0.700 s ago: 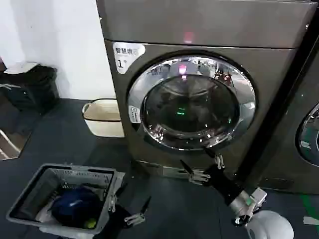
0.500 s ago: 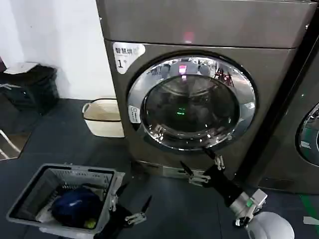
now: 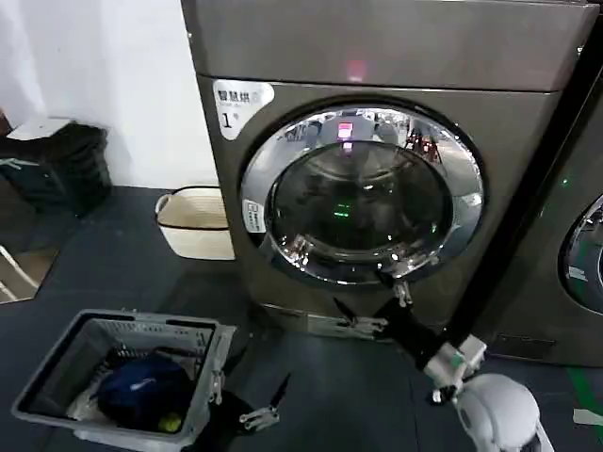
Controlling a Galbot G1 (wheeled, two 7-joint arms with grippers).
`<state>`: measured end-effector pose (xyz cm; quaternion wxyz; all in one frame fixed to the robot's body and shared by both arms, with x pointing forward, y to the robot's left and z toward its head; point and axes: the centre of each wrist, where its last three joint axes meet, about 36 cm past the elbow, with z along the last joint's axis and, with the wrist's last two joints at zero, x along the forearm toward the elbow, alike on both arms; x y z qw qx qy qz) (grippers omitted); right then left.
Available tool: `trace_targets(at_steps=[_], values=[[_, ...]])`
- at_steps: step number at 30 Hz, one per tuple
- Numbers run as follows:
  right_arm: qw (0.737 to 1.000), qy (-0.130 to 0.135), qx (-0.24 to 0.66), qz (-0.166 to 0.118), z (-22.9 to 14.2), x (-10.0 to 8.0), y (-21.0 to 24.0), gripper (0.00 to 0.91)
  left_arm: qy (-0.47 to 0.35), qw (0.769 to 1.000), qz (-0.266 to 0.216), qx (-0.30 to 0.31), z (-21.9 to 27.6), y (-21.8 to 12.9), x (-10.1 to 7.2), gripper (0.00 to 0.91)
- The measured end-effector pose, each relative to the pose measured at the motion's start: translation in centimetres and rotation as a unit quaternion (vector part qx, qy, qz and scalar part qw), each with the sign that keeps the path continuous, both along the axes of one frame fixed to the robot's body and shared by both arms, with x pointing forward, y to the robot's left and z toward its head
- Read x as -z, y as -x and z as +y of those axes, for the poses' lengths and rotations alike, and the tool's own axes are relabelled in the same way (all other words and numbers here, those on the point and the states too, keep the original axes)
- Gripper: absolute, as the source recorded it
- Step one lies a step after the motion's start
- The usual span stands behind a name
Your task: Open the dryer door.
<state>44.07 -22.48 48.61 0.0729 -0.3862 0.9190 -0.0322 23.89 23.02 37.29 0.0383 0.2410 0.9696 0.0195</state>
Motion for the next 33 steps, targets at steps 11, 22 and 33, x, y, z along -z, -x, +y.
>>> trace_targets(at_steps=[11,22,33], values=[[1.0,-0.007,-0.018,0.003,4.0,0.0,-4.6,0.907,-0.014,1.0,0.012,0.0,-0.2,-0.1,-0.5,0.907],[0.999,0.001,-0.041,0.008,7.9,0.2,-9.5,0.907,-0.016,1.0,0.01,0.0,-0.1,-0.5,-0.8,0.907],[0.998,0.009,-0.054,0.011,9.9,0.1,-12.9,0.907,-0.019,1.0,0.021,-0.003,0.0,-0.8,-1.0,0.907]])
